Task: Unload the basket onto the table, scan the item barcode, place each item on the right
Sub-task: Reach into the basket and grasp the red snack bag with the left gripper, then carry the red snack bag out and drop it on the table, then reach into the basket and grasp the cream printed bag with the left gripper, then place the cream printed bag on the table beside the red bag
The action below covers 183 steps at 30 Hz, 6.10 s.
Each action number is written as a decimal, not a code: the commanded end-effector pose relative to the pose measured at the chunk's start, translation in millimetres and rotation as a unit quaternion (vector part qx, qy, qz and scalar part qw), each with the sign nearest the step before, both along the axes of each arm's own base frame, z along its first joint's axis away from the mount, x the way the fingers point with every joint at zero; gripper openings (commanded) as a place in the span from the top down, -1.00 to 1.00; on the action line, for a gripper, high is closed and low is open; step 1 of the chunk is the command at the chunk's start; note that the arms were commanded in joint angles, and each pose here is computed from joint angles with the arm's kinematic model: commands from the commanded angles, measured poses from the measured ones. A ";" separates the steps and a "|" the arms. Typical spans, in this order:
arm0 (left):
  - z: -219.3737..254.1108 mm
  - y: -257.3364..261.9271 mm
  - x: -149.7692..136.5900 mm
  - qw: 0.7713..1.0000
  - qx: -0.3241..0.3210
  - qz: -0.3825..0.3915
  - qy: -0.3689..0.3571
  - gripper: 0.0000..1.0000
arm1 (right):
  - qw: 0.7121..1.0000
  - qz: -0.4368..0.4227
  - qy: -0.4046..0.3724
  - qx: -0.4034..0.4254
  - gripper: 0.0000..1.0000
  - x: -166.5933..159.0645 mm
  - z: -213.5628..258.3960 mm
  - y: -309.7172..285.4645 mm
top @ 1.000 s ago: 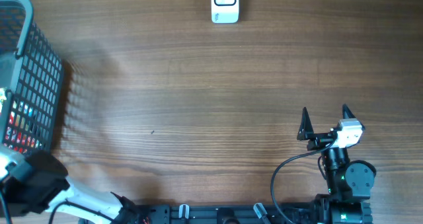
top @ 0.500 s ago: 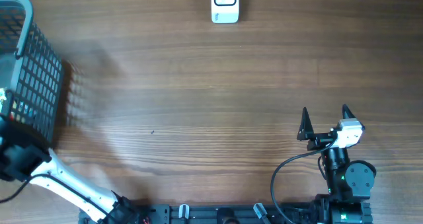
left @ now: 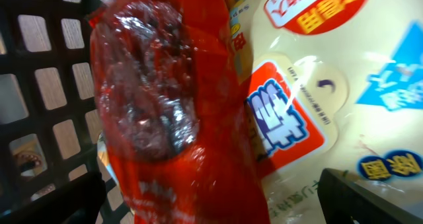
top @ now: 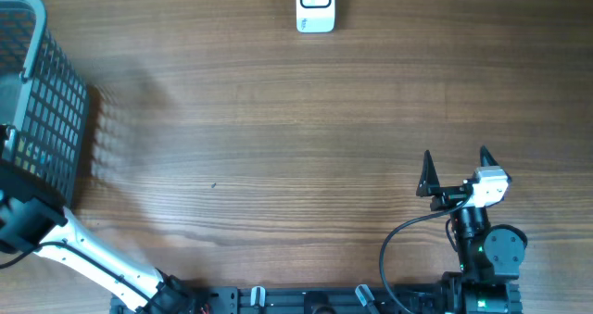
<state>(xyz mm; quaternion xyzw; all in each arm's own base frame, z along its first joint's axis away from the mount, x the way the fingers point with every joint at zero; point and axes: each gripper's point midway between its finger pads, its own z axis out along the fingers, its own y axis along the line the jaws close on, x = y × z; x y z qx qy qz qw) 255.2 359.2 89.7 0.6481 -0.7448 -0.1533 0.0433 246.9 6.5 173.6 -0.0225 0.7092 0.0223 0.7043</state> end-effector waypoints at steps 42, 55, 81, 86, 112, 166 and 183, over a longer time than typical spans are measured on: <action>332.5 -123.0 37.5 0.835 0.107 -0.088 -0.533 0.92 | 1.000 -0.012 -0.004 0.004 -0.99 0.0 1.6 -4.6; 245.6 -336.3 114.8 0.860 -0.030 -0.367 -0.353 0.92 | 1.000 -0.012 -0.004 0.004 -0.99 0.0 1.6 -4.6; -5.1 -408.6 109.4 0.879 -0.040 -0.474 0.040 -0.56 | 1.000 -0.012 -0.004 0.004 -0.99 0.0 1.6 -4.6; 41.7 -411.0 114.2 0.875 -0.045 -0.481 0.011 -1.00 | 1.000 -0.012 -0.004 0.004 -1.00 0.0 1.6 -4.6; 187.9 -37.3 9.8 0.969 0.163 0.029 -0.185 -1.00 | 1.000 -0.012 -0.004 0.003 -0.99 0.0 1.7 -4.6; 82.4 -28.8 21.6 0.969 0.095 -0.125 -0.191 0.92 | 1.000 -0.012 -0.004 0.004 -0.99 0.0 1.6 -4.6; 291.2 -175.6 74.8 0.776 0.057 -0.247 -0.578 0.92 | 1.000 -0.012 -0.004 0.004 -0.99 0.0 1.6 -4.6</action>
